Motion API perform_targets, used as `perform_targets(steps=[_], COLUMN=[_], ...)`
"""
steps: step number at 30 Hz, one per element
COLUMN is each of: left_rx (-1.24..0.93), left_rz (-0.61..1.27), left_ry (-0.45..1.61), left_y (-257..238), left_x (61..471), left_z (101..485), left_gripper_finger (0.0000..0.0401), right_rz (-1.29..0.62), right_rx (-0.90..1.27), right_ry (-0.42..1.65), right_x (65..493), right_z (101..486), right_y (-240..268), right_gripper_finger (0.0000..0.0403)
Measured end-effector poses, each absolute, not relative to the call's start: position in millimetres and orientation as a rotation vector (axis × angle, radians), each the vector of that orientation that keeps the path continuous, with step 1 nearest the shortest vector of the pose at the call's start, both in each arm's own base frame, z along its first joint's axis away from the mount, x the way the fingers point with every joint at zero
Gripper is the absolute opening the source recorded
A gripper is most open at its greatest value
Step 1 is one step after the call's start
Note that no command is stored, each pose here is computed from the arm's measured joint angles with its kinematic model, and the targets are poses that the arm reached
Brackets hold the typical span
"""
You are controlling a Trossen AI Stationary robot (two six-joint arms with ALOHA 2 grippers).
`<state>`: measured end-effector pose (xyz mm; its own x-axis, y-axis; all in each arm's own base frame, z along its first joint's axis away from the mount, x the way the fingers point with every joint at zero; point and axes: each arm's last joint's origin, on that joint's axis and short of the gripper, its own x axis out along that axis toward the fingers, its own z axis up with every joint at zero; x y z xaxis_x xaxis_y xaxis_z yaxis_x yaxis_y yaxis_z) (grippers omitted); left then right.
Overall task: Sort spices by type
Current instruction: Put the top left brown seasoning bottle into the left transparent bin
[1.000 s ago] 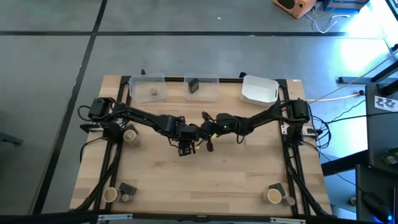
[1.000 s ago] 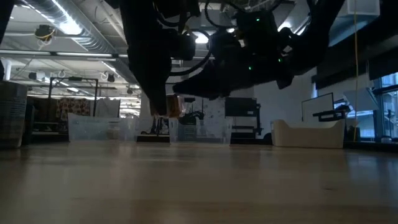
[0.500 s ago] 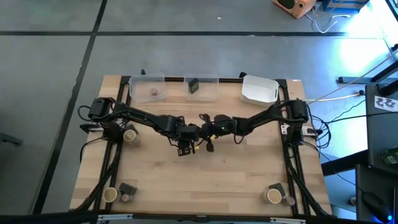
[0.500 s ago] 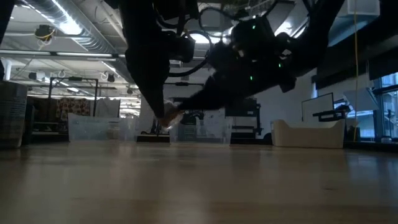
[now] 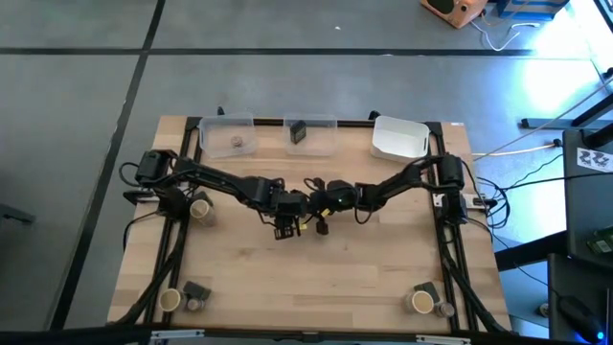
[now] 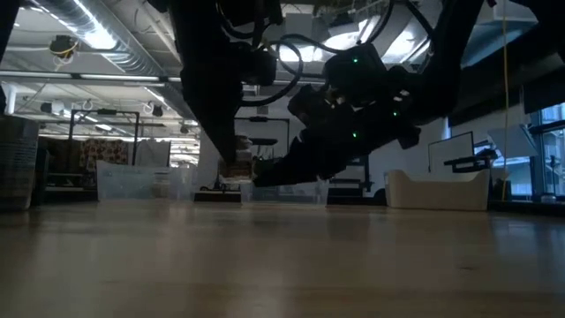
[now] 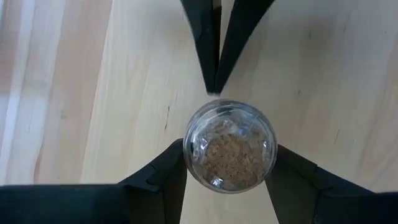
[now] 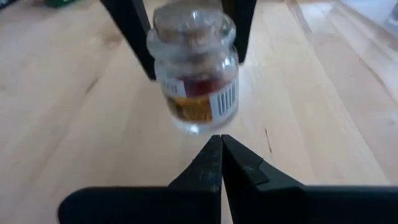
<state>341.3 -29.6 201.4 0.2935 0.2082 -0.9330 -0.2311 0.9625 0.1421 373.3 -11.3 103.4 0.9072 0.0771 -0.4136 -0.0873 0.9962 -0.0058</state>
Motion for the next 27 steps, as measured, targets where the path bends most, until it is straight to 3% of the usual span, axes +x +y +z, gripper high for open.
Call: perform_targets(steps=[7, 13, 27], left_rx=[0.003, 0.016, -0.128], left_rz=[0.344, 0.433, 0.760], left_ry=[1.321, 1.280, 1.151], left_y=[-28, -12, 83], left_x=[328, 311, 258], left_z=[204, 232, 289], left_gripper_finger=[0.0168, 0.0168, 0.0168], right_rz=[0.069, 0.055, 0.040], right_rx=[-0.027, -0.011, 0.064], right_ry=[0.498, 0.524, 0.581], right_x=[367, 347, 302], right_z=[114, 115, 95], right_y=[-12, -11, 3], right_gripper_finger=[0.0011, 0.0011, 0.0011])
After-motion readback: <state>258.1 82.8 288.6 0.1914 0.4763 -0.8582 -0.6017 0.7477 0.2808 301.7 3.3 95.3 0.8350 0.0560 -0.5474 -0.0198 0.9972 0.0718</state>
